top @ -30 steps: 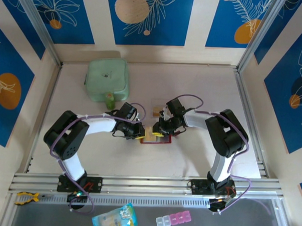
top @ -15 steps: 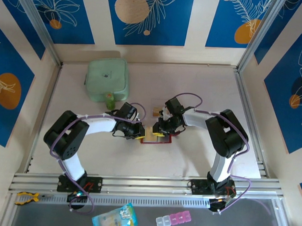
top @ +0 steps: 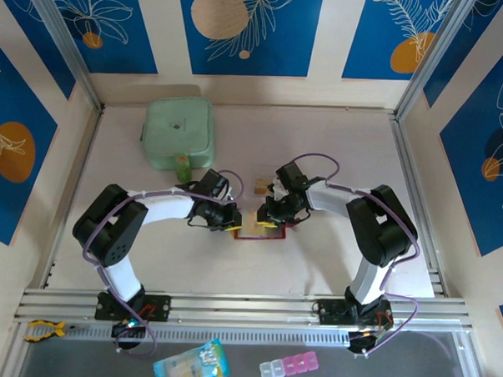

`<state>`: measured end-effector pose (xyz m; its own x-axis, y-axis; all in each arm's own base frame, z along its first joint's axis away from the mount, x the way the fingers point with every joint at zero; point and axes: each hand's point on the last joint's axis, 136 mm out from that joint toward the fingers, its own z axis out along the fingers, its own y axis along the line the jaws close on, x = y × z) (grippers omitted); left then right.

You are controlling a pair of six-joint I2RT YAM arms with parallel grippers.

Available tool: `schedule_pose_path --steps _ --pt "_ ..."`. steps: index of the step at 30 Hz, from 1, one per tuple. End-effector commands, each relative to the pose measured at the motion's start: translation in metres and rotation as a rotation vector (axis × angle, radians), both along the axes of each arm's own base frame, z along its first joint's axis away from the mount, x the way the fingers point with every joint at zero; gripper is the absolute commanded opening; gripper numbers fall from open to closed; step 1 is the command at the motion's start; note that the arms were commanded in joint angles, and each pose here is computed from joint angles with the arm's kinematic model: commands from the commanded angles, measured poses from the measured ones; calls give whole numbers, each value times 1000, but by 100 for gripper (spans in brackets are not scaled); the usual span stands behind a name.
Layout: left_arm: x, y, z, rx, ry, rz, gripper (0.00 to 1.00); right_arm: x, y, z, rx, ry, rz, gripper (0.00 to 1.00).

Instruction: Take the credit cards out of the card holder

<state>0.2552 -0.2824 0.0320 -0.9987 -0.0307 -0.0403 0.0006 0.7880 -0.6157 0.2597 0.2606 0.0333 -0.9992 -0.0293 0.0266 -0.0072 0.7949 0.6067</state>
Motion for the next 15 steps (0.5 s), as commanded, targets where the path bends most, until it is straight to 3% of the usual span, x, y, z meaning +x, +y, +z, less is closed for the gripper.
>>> schedule_pose_path --steps 1,15 --pt "8 3 13 18 -36 -5 14 0 1 14 9 -24 15 23" --pt "14 -20 38 -15 -69 -53 14 0 -8 22 39 -35 -22 23"
